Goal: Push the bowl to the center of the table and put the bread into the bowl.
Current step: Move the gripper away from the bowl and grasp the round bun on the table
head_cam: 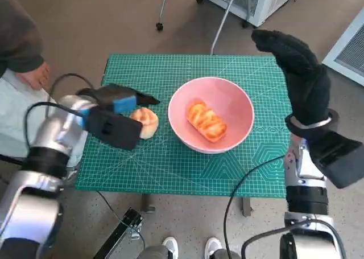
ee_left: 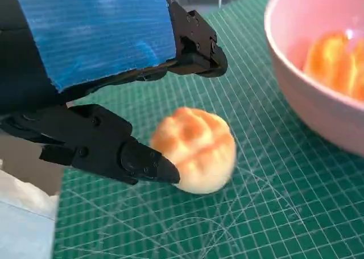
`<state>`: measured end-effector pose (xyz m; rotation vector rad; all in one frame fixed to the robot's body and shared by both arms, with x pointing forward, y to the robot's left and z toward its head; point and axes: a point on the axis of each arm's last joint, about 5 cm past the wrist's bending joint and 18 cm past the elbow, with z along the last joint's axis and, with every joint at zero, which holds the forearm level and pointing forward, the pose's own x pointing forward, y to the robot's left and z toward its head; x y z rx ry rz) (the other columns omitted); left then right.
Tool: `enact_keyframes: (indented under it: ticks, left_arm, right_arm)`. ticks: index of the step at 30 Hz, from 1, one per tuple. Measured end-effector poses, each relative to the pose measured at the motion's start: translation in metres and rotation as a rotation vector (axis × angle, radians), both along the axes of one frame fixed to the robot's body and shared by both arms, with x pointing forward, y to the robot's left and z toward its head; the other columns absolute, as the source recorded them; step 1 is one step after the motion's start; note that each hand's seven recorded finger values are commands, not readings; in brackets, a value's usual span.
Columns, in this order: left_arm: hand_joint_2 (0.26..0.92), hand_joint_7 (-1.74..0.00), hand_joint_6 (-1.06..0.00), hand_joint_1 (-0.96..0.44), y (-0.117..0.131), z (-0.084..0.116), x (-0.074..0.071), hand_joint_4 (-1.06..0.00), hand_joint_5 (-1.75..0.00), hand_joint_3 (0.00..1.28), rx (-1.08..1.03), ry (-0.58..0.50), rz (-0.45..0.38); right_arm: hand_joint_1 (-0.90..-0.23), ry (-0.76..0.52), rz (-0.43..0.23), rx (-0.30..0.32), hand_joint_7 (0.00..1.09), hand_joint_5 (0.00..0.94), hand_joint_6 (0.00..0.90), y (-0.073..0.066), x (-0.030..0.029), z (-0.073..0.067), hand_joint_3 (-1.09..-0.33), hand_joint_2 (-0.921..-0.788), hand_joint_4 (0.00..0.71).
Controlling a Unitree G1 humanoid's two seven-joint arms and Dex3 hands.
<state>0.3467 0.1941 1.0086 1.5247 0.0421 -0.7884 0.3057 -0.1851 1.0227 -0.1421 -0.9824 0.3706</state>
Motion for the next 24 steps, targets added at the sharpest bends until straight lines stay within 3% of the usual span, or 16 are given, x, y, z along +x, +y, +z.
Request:
enact_keyframes:
  ticks: [10,12,15,16,19,24]
  left_arm:
    - [0.884,-0.15,-0.43,-0.05,-0.017,-0.02,0.004,-0.36,-0.03,0.02,0.081,0.03,-0.008]
    - [0.901,-0.18,-0.49,-0.05,-0.018,-0.022,0.004,-0.41,-0.05,0.03,0.096,0.036,-0.008]
    - [0.914,-0.33,-0.59,-0.05,-0.019,-0.025,0.005,-0.58,-0.15,0.08,0.114,0.034,-0.004]
    - [0.917,-0.68,-0.55,-0.03,-0.018,-0.025,0.005,-0.56,-0.57,0.12,0.123,0.03,-0.003]
    - [0.92,-1.11,-0.49,-0.01,-0.017,-0.025,0.006,-0.54,-1.09,0.18,0.144,0.021,0.0]
    - [0.921,-1.18,-0.53,0.0,-0.011,-0.02,0.007,-0.55,-1.33,0.18,0.155,0.004,0.014]
  right_arm:
    - [-0.623,-0.008,-0.004,-0.01,0.62,0.007,-0.001,-0.003,-0.0013,0.003,-0.779,-0.921,0.211]
    - [-0.62,-0.01,-0.005,-0.012,0.62,0.007,-0.001,-0.003,-0.0017,0.003,-0.778,-0.921,0.211]
    - [-0.618,-0.013,-0.007,-0.014,0.62,0.007,-0.001,-0.004,-0.0022,0.004,-0.777,-0.921,0.211]
    - [-0.617,-0.014,-0.007,-0.015,0.62,0.007,-0.001,-0.004,-0.0023,0.004,-0.777,-0.921,0.211]
    - [-0.617,-0.018,-0.009,-0.018,0.62,0.007,-0.001,-0.005,-0.0026,0.005,-0.777,-0.921,0.211]
    - [-0.619,-0.021,-0.013,-0.022,0.62,0.007,-0.001,-0.006,-0.0029,0.006,-0.777,-0.921,0.212]
